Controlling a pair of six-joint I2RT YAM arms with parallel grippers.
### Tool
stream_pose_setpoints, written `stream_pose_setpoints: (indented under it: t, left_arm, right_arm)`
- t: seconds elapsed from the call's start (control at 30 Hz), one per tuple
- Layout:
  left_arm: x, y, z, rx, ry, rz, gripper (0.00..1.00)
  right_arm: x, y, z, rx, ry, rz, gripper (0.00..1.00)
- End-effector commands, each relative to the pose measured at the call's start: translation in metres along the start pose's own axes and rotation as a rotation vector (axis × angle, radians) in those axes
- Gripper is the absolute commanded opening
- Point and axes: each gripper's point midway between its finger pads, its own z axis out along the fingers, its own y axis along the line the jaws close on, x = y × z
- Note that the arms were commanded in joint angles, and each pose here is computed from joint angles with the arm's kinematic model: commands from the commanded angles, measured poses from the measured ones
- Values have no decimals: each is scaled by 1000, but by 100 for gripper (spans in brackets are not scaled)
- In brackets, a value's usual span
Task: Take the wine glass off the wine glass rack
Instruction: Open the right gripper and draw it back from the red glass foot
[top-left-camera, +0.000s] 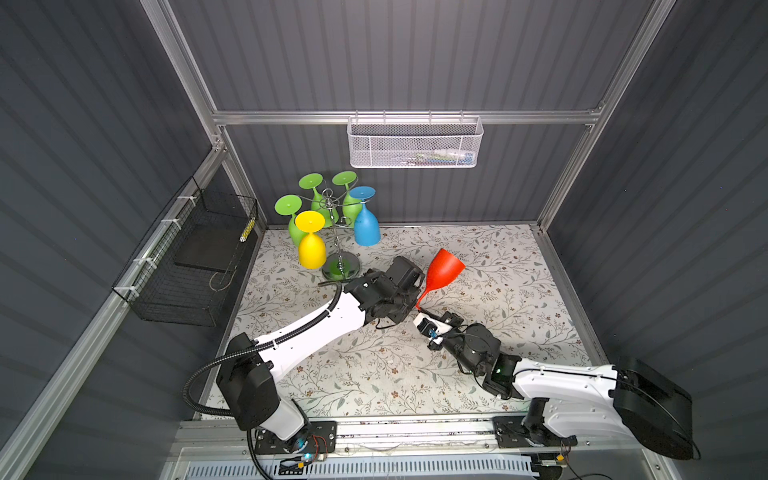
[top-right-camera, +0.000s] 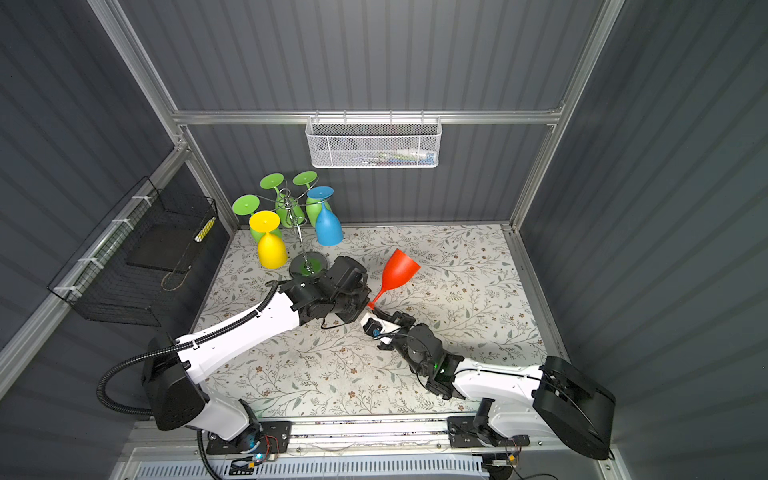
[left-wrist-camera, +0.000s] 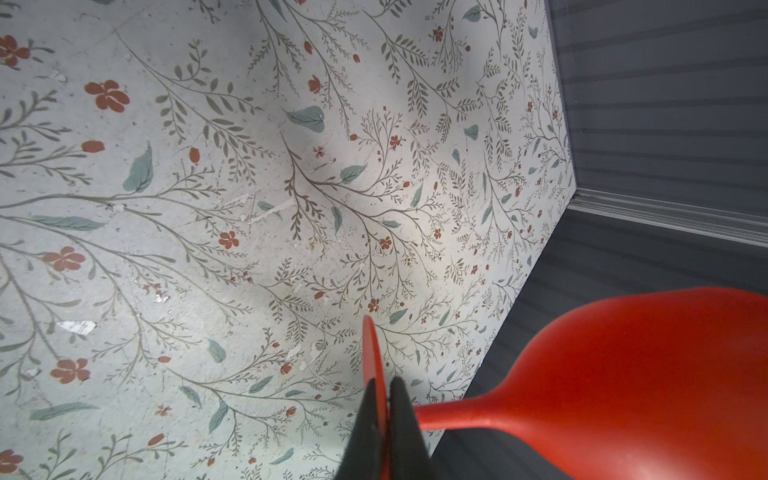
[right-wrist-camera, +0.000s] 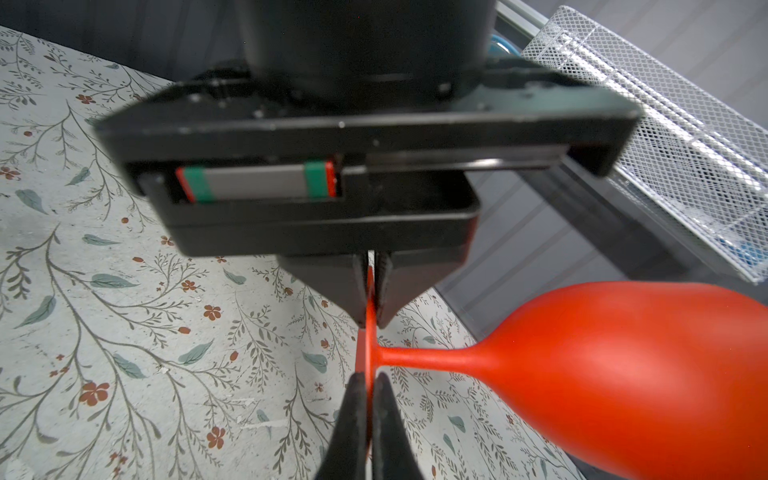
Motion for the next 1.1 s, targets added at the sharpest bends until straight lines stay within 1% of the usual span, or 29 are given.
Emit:
stream_pose_setpoints:
  t: [0.0, 0.03, 0.13, 0.2, 0.23, 0.3, 0.53, 0.7, 0.8, 0.87, 1.0, 1.07]
  left_arm:
    - [-3, 23, 5, -69, -29, 41, 5]
    - [-4, 24, 6, -69, -30, 41, 5]
    - [-6, 28, 5, -68, -39, 42, 4]
    - [-6, 29, 5, -55, -40, 39, 3]
    - [-6, 31, 5, -49, -41, 39, 3]
    - [-8, 33, 3, -40, -49, 36, 3]
    - [-12, 47, 0, -28, -69, 22, 2]
    - [-17, 58, -5, -6, -92, 22, 2]
    - [-23, 64, -9, 20, -121, 25, 2]
    - [-27, 65, -13, 43, -141, 33, 2]
    - [-32, 71, -14, 62, -169, 57, 2]
    - [-31, 71, -12, 70, -170, 101, 2]
  right_arm:
    - [-20, -17, -1, 58, -58, 27, 0]
    - [-19, -17, -2, 59, -57, 32, 4]
    - [-17, -19, -7, 59, -45, 58, 20]
    - [-15, -19, -10, 48, -36, 91, 28]
    - [-11, -15, -10, 33, -22, 103, 30]
    - [-16, -21, -18, 41, -39, 149, 35]
    - [-12, -17, -31, -20, 2, 277, 47]
    - [-18, -30, -43, -13, 31, 372, 53]
    - [-19, -47, -46, 38, 81, 443, 54]
    - [-22, -53, -47, 40, 107, 483, 56]
    - [-29, -68, -49, 10, 144, 604, 58]
    - [-31, -73, -48, -28, 171, 674, 58]
